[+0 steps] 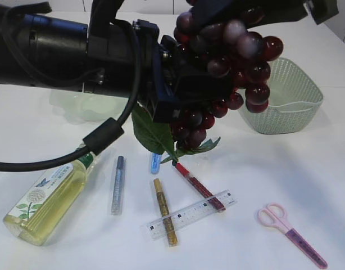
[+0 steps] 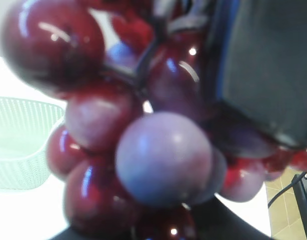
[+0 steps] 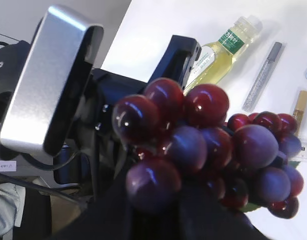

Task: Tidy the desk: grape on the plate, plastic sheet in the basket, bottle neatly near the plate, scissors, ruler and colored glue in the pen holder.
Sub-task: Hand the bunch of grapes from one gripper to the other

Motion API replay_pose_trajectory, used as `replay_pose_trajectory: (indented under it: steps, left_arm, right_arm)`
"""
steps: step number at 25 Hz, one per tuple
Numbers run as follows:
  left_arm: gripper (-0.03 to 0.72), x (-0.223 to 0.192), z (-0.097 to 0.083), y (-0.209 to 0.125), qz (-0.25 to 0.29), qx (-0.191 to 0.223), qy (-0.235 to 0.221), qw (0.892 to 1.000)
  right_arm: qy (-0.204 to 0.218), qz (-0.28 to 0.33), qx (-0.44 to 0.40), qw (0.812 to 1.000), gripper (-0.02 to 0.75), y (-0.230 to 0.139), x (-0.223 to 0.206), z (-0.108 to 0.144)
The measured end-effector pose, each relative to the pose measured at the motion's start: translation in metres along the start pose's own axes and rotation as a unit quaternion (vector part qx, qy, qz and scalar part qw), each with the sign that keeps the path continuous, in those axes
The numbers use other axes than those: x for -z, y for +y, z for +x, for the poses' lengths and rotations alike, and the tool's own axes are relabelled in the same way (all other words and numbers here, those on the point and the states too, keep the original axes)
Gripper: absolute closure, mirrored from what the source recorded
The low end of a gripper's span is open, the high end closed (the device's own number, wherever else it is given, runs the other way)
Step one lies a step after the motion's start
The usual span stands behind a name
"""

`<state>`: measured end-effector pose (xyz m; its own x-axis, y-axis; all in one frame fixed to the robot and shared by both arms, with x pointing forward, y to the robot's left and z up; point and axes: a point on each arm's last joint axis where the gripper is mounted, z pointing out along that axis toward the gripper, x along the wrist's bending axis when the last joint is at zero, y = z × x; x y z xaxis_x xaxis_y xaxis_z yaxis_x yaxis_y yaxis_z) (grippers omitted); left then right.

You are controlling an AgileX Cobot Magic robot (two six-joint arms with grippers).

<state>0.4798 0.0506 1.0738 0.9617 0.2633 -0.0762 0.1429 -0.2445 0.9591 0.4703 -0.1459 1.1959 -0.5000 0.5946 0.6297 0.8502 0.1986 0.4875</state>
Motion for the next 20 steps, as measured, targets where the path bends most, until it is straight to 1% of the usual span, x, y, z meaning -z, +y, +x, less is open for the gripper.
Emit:
replay_pose_trajectory:
  steps: [2, 4, 6, 8, 10, 13, 16, 20]
  left_arm:
    - [0.556, 0.0, 0.0, 0.0, 0.0, 0.0, 0.0, 1.0]
    - [0.557, 0.0, 0.0, 0.0, 0.001, -0.001, 0.001, 1.0]
    - [0.558, 0.0, 0.001, -0.001, 0.002, -0.001, 0.002, 1.0]
    - [0.559, 0.0, 0.001, -0.001, 0.003, -0.001, 0.005, 1.0]
    - [0.559, 0.0, 0.001, -0.001, 0.004, -0.001, 0.006, 1.0]
    - [0.559, 0.0, 0.002, -0.001, 0.004, -0.002, 0.007, 1.0]
    - [0.559, 0.0, 0.002, -0.001, 0.005, -0.001, 0.009, 1.0]
    - [0.562, 0.0, 0.003, -0.002, 0.008, 0.005, 0.016, 1.0]
  right_arm:
    - [-0.005, 0.001, 0.002, 1.0, 0.572, 0.0, 0.0, -0.001]
    - [-0.009, 0.0, 0.005, 1.0, 0.503, 0.0, 0.001, -0.001]
    - [-0.011, -0.001, 0.006, 1.0, 0.414, 0.001, 0.001, -0.001]
    - [-0.011, -0.004, 0.006, 1.0, 0.358, 0.001, 0.001, -0.001]
    - [-0.013, -0.004, 0.008, 1.0, 0.338, 0.001, 0.001, -0.001]
    - [-0.026, -0.005, 0.007, 1.0, 0.329, 0.001, 0.001, -0.003]
    - [-0.052, -0.008, 0.0, 0.999, 0.328, 0.002, 0.001, -0.007]
    - [-0.106, -0.007, -0.008, 0.994, 0.319, 0.001, 0.003, -0.017]
